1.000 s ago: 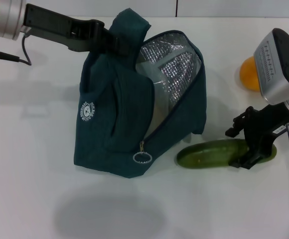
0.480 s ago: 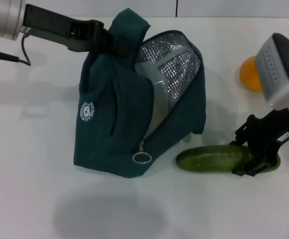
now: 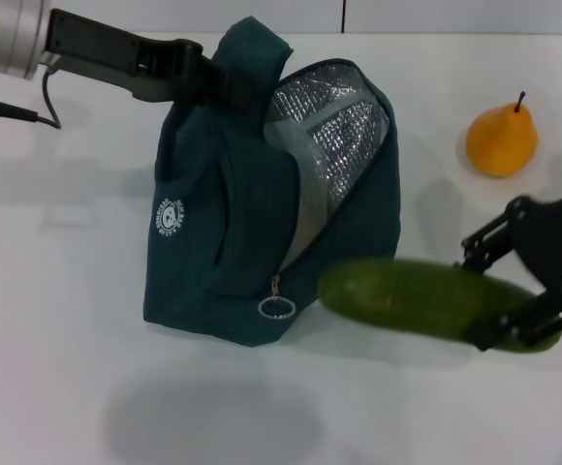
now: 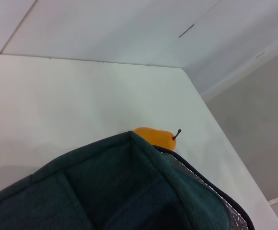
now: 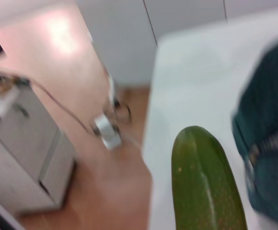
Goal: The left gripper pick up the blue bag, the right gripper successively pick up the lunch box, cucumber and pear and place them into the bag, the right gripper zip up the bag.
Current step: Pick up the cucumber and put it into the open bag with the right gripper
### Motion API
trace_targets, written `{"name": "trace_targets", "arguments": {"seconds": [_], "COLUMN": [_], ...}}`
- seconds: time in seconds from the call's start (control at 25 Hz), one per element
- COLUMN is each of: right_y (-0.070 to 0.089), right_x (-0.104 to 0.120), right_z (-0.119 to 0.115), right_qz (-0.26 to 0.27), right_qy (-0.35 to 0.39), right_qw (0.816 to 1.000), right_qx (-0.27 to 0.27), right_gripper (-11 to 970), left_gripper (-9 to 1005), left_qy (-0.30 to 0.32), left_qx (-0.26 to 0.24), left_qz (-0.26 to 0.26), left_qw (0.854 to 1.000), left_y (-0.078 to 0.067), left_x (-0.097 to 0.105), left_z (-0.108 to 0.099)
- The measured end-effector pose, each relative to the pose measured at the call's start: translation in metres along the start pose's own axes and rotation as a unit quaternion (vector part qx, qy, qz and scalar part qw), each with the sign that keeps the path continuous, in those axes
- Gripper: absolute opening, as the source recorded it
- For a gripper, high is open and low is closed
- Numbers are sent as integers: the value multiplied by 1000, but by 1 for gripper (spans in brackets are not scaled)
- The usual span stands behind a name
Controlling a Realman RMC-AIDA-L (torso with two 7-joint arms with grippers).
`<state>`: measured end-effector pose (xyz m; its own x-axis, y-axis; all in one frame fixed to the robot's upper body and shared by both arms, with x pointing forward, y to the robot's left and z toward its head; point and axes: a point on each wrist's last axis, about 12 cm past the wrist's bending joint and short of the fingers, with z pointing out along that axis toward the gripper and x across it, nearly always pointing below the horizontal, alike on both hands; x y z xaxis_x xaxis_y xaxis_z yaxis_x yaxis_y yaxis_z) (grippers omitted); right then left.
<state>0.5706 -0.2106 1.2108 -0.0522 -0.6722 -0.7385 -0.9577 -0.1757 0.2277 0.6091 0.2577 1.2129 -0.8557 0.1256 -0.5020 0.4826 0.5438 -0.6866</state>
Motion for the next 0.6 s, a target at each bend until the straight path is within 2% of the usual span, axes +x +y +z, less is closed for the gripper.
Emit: {"name": "trace_targets", "arguments": {"seconds": [0.12, 0.2, 0.36, 0.44, 0.6], "right_y": [5, 6, 0, -3, -8], "right_x": [3, 8, 29, 37, 44], "right_z": [-21, -35, -52, -50, -22], "right_qz": [2, 8, 48, 55, 67], "right_qy": [-86, -157, -311, -366, -446], "right_qw": [996, 988, 948, 926, 886], "right_qx": [-2, 11, 55, 75, 109], "right_gripper": [572, 575, 581, 583, 589], "left_gripper": [41, 41, 41, 41, 41], "left_qy": [0, 0, 0, 1, 2], "left_qx": [0, 1, 1, 1, 6], "left_qz": [0, 1, 2, 3, 4], "left_qw": [1000, 1000, 1000, 1000, 1000], "left_y": [0, 0, -1, -1, -3], "left_x": [0, 0, -1, -1, -2], "left_z": [0, 0, 0, 1, 4]}}
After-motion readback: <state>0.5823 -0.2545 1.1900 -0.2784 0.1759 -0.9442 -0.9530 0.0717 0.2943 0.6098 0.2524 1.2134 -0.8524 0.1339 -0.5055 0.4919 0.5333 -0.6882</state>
